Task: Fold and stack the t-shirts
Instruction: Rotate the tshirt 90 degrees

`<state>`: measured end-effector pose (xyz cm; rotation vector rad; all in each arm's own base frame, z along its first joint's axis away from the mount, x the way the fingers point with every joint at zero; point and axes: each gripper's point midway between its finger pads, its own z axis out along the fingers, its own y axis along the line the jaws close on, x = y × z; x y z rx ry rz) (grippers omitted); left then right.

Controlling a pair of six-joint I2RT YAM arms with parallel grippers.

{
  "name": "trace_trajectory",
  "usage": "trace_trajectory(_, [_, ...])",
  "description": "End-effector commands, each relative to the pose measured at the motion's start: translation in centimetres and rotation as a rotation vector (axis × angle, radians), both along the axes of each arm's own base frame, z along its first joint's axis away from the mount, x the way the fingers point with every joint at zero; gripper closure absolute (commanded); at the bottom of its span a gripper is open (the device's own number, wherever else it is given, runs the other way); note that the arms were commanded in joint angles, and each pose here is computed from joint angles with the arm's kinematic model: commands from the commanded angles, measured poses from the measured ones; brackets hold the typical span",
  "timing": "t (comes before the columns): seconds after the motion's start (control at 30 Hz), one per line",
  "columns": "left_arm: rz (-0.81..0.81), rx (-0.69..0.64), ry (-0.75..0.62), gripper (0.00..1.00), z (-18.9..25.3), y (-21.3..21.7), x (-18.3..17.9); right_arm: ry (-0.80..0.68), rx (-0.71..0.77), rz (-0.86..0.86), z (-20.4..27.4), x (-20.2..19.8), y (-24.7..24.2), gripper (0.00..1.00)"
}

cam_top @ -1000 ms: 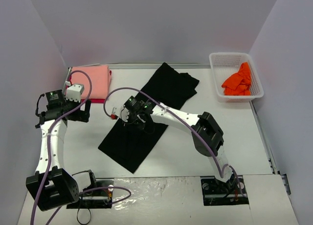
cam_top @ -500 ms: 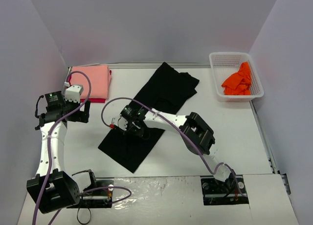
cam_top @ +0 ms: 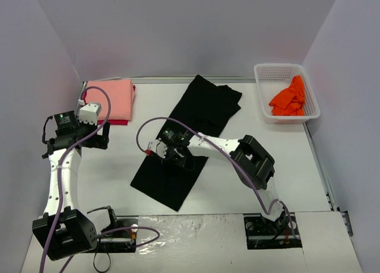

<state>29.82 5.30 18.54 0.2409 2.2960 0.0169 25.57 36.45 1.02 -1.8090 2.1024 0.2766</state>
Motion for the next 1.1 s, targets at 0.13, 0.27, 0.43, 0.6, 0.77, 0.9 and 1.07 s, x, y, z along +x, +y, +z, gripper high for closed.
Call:
trace_trajectory(0.13, [-0.032, -0.015, -0.068, 0.06, 1.9, -0.6, 0.3, 0.161, -0.273, -0.147, -3.3, -1.0, -12.1, 1.00])
trace_trajectory(0.27, [-0.047, -0.031, -0.067, 0.06, 1.7, -1.0, 0.3, 0.143, -0.294, -0.204, -2.3, 0.1, -15.6, 1.00])
trace_trajectory(0.43, [-0.082, -0.066, -0.066, 0.06, 1.8, -1.9, 0.4, 0.129, -0.329, -0.276, -1.4, 1.6, -19.6, 1.00])
trace_trajectory(0.6, [-0.186, -0.090, -0.062, 0.06, 1.9, -3.6, 0.1, 0.117, -0.311, -0.352, -0.5, 4.1, -22.2, 1.00])
trace_trajectory(0.77, [-0.301, -0.050, -0.032, 0.06, 1.4, -6.1, -0.4, 0.112, -0.265, -0.373, 0.0, 6.7, -22.1, 1.00])
trace_trajectory(0.9, [-0.337, -0.031, -0.004, 0.06, 0.7, -7.0, -0.2, 0.119, -0.265, -0.387, -0.8, 8.8, -21.9, 1.00])
trace_trajectory(1.07, [-0.366, -0.011, 0.014, 0.06, 0.2, -7.6, 0.1, 0.129, -0.248, -0.398, -1.5, 10.9, -21.1, 1.00])
